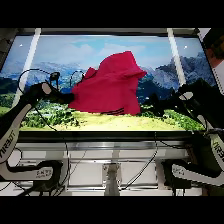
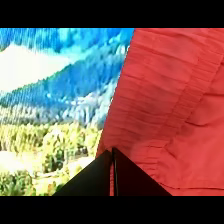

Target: Fold the clothes and pants, and hang the long-sleeved shirts on hangers.

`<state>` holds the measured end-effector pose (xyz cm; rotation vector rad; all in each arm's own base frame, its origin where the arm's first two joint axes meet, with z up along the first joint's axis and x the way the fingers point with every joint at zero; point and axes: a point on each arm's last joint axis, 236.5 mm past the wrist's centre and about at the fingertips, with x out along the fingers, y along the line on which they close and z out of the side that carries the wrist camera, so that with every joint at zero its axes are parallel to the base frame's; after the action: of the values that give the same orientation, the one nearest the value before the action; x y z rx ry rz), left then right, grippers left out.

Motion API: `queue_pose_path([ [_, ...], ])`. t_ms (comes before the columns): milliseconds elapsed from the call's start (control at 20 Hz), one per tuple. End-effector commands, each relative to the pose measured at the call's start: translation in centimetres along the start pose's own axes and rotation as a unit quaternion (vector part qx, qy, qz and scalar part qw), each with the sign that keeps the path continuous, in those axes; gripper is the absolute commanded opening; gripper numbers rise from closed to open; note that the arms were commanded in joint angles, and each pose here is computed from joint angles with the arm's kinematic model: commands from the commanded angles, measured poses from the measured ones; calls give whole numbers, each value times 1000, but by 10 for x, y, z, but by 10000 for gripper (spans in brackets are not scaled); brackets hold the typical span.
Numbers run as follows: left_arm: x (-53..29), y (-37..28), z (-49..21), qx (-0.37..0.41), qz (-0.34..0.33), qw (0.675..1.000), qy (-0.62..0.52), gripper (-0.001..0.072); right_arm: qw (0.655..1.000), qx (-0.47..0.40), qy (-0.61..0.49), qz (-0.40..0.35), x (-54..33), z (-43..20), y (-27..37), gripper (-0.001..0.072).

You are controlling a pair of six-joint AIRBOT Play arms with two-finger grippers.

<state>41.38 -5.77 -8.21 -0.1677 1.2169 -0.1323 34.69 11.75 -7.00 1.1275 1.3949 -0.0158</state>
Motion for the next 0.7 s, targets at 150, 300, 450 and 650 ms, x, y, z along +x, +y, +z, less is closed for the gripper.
queue_pose_path([
  [150, -10, -5, 13, -4, -7, 1000, -29, 15, 998, 28, 48, 4, 6, -27, 2, 503],
  [300, -10, -13, 15, -23, -25, 999, -32, 14, 997, 21, 75, -12, 25, -45, -1, 504],
  [450, -10, -13, 16, -22, -24, 999, -34, 14, 996, 32, 77, -16, 46, -47, -2, 503],
  [650, -10, -13, 16, -22, -24, 999, -34, 14, 999, 42, 29, -2, 52, -24, 3, 436],
])
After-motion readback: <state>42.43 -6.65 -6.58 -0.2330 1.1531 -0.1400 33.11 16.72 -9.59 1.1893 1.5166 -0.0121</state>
